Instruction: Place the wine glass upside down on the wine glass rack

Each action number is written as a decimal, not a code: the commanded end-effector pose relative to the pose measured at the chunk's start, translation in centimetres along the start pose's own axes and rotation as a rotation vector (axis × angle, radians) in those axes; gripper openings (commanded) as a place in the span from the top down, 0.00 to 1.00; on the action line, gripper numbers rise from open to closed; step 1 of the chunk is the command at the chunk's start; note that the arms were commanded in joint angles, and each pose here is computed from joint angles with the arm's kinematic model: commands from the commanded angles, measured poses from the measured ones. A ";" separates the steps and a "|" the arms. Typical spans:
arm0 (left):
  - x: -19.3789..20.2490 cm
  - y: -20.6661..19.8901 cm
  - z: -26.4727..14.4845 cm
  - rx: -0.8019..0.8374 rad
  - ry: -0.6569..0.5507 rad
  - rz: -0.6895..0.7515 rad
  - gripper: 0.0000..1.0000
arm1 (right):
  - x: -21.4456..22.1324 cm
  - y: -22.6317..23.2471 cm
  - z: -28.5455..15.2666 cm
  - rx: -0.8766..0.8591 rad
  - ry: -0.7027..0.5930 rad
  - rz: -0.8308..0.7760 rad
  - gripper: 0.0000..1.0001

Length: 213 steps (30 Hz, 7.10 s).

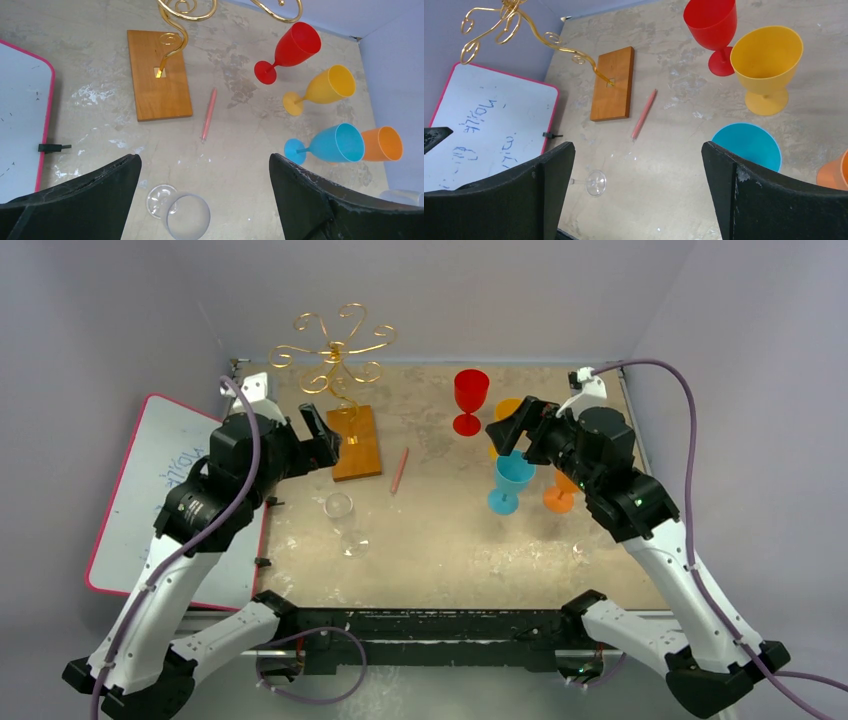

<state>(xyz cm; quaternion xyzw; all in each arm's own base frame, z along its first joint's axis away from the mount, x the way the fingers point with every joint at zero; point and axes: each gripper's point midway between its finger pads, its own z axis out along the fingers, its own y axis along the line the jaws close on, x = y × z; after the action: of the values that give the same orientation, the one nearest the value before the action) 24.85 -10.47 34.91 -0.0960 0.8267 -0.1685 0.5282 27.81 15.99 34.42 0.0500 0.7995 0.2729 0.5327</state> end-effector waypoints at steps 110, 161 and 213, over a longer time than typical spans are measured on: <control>5.8 -2.6 -3.9 0.221 0.385 0.175 1.00 | 12.3 11.7 -1.9 -0.949 -0.224 -1.481 0.39; 3.1 -9.5 -9.6 0.586 0.355 -0.075 1.00 | 14.1 8.8 -4.8 -0.870 -0.476 -1.842 0.41; -4.6 -4.8 -10.9 0.405 -0.137 0.120 0.23 | 14.3 15.2 -5.2 -0.960 0.001 -0.885 1.00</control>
<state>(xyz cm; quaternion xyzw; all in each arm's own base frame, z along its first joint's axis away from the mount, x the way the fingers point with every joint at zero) 17.38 -12.25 42.32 0.0253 0.7759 -0.3009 0.5538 14.08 29.76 24.71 -0.6493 0.4991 0.2440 0.5194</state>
